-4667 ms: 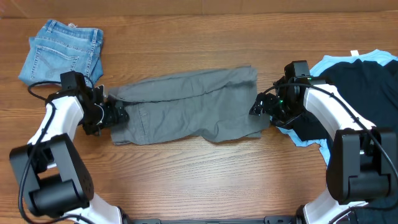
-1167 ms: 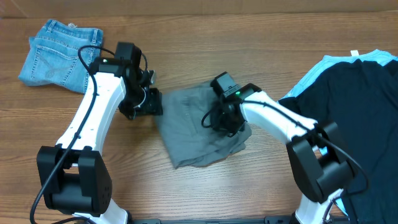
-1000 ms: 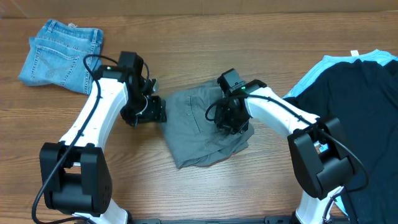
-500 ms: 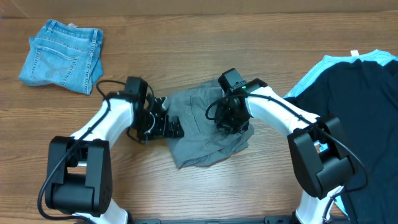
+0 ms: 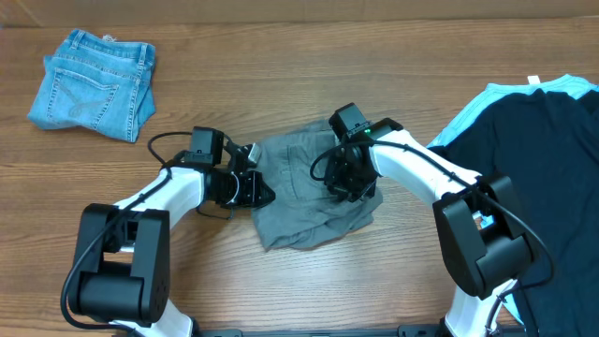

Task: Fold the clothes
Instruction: 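Carry the folded shorts with the left gripper to the top-left corner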

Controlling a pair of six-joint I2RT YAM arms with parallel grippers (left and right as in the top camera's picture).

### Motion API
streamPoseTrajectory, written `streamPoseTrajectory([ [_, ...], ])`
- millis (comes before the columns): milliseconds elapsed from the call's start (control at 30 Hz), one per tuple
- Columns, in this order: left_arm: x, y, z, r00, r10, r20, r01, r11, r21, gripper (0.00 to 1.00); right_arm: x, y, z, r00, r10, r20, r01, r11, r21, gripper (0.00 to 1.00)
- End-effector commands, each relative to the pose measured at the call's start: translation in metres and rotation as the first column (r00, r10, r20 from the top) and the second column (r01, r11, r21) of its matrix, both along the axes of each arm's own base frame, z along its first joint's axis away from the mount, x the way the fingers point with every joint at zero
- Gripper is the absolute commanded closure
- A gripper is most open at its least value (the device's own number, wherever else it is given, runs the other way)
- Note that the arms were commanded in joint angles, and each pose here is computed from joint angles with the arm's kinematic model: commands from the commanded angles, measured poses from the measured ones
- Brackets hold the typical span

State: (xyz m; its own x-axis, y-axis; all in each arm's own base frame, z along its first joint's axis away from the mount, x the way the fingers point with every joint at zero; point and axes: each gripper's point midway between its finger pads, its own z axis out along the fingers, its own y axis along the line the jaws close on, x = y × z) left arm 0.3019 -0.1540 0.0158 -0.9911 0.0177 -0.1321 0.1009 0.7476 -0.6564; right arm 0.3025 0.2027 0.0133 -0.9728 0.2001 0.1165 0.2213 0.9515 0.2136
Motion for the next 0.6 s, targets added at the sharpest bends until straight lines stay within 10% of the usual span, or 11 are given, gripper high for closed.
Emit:
streamPoseTrajectory([
  [0, 0.011, -0.007, 0.018, 0.997, -0.059, 0.051, 0.061, 0.998, -0.024, 0.96, 0.012, -0.016, 0.023, 0.998, 0.004, 0.064, -0.002, 0.999, -0.033, 0.82],
  [333, 0.109, 0.042, 0.161, 0.909, -0.117, 0.399, 0.092, 0.993, 0.08, 0.96, 0.043, -0.023, 0.182, 0.91, -0.054, 0.412, 0.009, 0.994, 0.112, 0.81],
  [567, 0.183, 0.148, 0.233, 0.736, 0.008, 0.677, -0.194, 0.961, 0.199, 0.96, 0.036, -0.026, 0.2, 0.893, -0.061, 0.445, 0.004, 0.992, 0.128, 0.8],
])
